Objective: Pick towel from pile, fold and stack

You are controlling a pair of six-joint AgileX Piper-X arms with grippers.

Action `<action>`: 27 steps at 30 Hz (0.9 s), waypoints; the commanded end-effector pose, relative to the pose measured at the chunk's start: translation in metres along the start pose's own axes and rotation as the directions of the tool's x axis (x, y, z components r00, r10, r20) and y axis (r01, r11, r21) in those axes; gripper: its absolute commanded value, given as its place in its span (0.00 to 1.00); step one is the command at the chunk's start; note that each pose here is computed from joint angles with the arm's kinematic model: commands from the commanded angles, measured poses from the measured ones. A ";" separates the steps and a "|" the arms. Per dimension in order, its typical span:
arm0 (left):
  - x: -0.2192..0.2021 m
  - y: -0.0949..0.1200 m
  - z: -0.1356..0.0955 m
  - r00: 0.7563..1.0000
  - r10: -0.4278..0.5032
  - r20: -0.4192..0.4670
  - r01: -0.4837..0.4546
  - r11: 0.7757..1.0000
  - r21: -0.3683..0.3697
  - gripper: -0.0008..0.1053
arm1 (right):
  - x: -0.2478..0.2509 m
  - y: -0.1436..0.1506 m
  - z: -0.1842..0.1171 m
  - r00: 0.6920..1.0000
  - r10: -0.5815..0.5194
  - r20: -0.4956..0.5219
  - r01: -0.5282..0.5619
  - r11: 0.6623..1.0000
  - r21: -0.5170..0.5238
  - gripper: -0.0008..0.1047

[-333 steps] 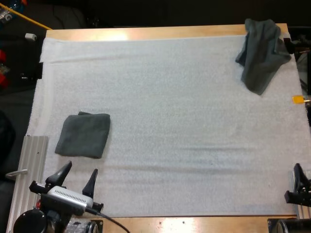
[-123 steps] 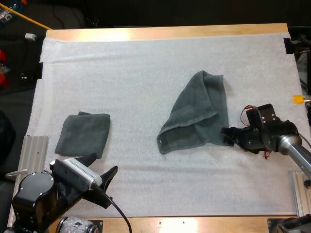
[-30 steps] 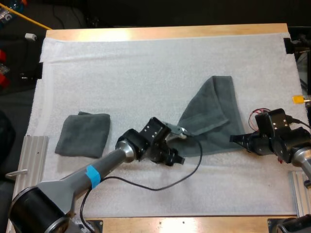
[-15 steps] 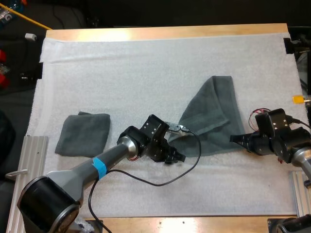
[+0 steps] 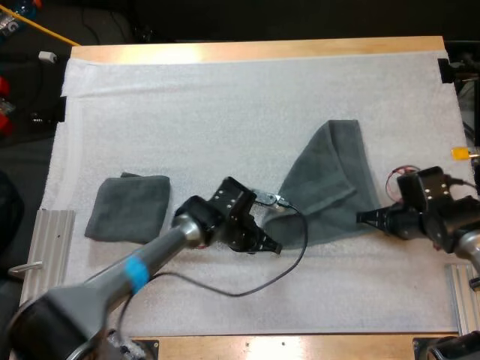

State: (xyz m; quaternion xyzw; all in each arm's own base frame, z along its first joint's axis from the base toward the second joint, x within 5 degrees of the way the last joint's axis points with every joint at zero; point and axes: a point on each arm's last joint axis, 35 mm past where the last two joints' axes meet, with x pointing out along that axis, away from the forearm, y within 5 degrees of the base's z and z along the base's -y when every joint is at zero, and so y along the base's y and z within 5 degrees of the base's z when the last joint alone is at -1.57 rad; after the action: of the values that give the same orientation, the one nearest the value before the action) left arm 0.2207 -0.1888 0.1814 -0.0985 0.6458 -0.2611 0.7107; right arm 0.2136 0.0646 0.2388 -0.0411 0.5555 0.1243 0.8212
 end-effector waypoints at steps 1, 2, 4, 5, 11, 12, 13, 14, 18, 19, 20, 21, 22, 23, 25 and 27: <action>-0.014 -0.006 -0.002 0.999 -0.028 0.023 0.027 0.999 0.022 0.01 | -0.016 0.000 0.006 0.998 -0.016 0.055 0.017 1.000 -0.018 0.01; -0.027 -0.011 -0.004 0.997 -0.063 0.044 0.062 0.997 0.035 0.01 | -0.030 0.000 0.010 0.995 -0.026 0.098 0.029 0.999 -0.030 0.01; -0.055 -0.020 -0.008 0.984 -0.155 0.084 0.149 0.987 0.067 0.01 | -0.058 0.002 0.016 0.983 -0.040 0.178 0.046 0.998 -0.033 0.01; -0.069 -0.024 -0.009 0.973 -0.209 0.100 0.201 0.976 0.083 0.01 | -0.073 0.002 0.019 0.975 -0.041 0.219 0.049 0.998 -0.032 0.01; -0.158 -0.041 -0.014 0.863 -0.432 0.263 0.403 0.901 0.160 0.01 | -0.156 0.009 0.023 0.905 0.014 0.426 0.008 0.999 -0.049 0.01; -0.166 -0.041 -0.015 0.851 -0.442 0.284 0.412 0.897 0.162 0.01 | -0.162 0.010 0.023 0.901 0.029 0.432 -0.006 0.998 -0.055 0.01; -0.178 -0.042 -0.017 0.833 -0.459 0.307 0.430 0.888 0.162 0.01 | -0.169 0.011 0.022 0.904 0.058 0.424 -0.032 0.997 -0.067 0.01; -0.186 -0.042 -0.018 0.822 -0.477 0.312 0.449 0.879 0.162 0.01 | -0.174 0.012 0.020 0.908 0.080 0.412 -0.053 0.996 -0.076 0.01; -0.203 -0.047 -0.024 0.803 -0.537 0.259 0.510 0.844 0.167 0.01 | -0.185 0.014 0.016 0.919 0.120 0.375 -0.093 0.992 -0.088 0.01; -0.207 -0.048 -0.027 0.807 -0.535 0.251 0.510 0.845 0.161 0.01 | -0.190 0.014 0.014 0.923 0.123 0.364 -0.097 0.991 -0.087 0.01; -0.209 -0.049 -0.029 0.809 -0.534 0.246 0.510 0.846 0.158 0.01 | -0.194 0.015 0.013 0.925 0.132 0.356 -0.107 0.990 -0.090 0.01; -0.210 -0.050 -0.030 0.809 -0.535 0.245 0.511 0.845 0.159 0.01 | -0.198 0.015 0.012 0.926 0.142 0.351 -0.116 0.989 -0.094 0.01; -0.213 -0.050 -0.033 0.807 -0.538 0.244 0.513 0.843 0.161 0.01 | -0.203 0.016 0.010 0.928 0.155 0.340 -0.129 0.987 -0.100 0.01; -0.215 -0.051 -0.035 0.805 -0.542 0.242 0.517 0.840 0.164 0.01 | -0.206 0.016 0.008 0.929 0.166 0.332 -0.139 0.985 -0.103 0.01; -0.221 -0.052 -0.041 0.803 -0.547 0.237 0.522 0.837 0.166 0.01 | -0.216 0.018 0.006 0.926 0.189 0.328 -0.162 0.981 -0.110 0.01; -0.227 -0.053 -0.048 0.800 -0.555 0.230 0.528 0.832 0.169 0.01 | -0.225 0.019 0.001 0.919 0.217 0.329 -0.187 0.975 -0.120 0.01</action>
State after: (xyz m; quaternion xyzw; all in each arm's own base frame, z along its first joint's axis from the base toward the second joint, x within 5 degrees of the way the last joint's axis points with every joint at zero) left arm 0.1567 -0.1110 0.3928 -0.2775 0.4772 -0.4612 0.6947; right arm 0.1348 0.0482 0.4458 0.0053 0.4031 0.2309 0.8855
